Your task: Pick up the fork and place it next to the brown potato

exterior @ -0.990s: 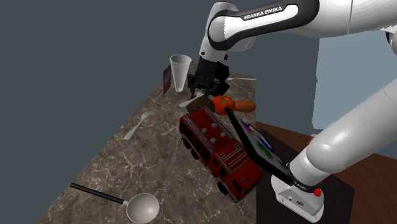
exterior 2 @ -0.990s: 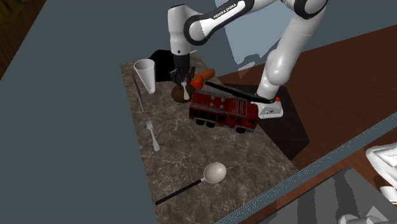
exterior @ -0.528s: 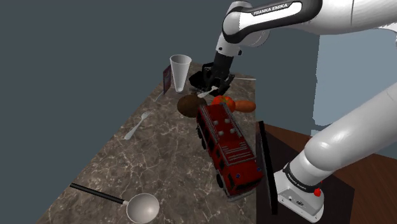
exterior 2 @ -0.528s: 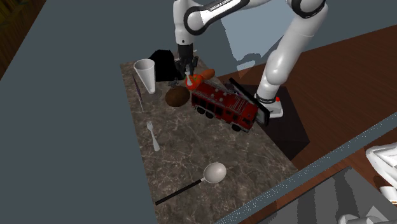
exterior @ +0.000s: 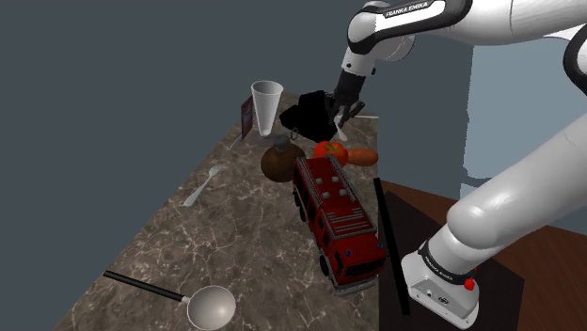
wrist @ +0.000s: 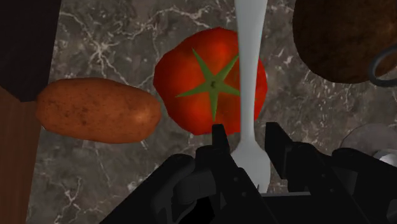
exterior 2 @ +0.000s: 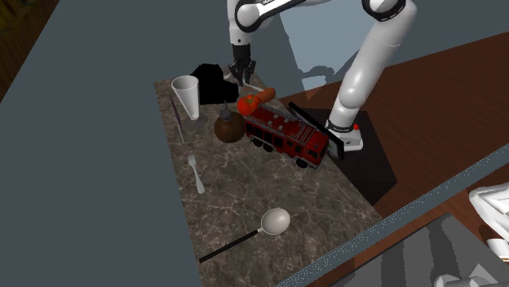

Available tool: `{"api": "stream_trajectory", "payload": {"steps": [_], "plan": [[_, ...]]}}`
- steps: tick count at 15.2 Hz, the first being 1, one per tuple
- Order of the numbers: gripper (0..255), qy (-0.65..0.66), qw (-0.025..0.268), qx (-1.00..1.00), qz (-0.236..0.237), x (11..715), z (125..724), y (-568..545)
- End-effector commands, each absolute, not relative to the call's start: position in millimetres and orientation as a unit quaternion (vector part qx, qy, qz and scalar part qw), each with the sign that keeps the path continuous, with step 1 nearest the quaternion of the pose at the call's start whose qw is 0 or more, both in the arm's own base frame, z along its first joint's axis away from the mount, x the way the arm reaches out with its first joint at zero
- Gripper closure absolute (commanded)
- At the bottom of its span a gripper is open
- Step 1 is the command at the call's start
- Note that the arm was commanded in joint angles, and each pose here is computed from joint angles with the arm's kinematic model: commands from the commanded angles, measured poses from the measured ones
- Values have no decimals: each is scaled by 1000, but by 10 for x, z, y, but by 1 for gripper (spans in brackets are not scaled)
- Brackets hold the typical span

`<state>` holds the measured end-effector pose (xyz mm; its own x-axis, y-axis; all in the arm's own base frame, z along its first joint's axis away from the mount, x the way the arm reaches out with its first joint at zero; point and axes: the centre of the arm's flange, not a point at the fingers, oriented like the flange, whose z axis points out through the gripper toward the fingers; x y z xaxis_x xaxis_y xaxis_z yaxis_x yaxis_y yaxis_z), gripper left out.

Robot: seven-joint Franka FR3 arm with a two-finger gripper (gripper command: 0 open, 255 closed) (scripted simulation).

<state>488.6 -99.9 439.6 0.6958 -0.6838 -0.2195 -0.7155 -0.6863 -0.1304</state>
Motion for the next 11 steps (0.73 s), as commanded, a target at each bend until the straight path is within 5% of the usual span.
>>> {"api": "stream_trajectory", "payload": {"steps": [1, 11], "plan": [[255, 382, 103, -915, 77, 4874, 4393, -1251], [255, 382, 103, -915, 77, 4832, 4396, -2570]]}}
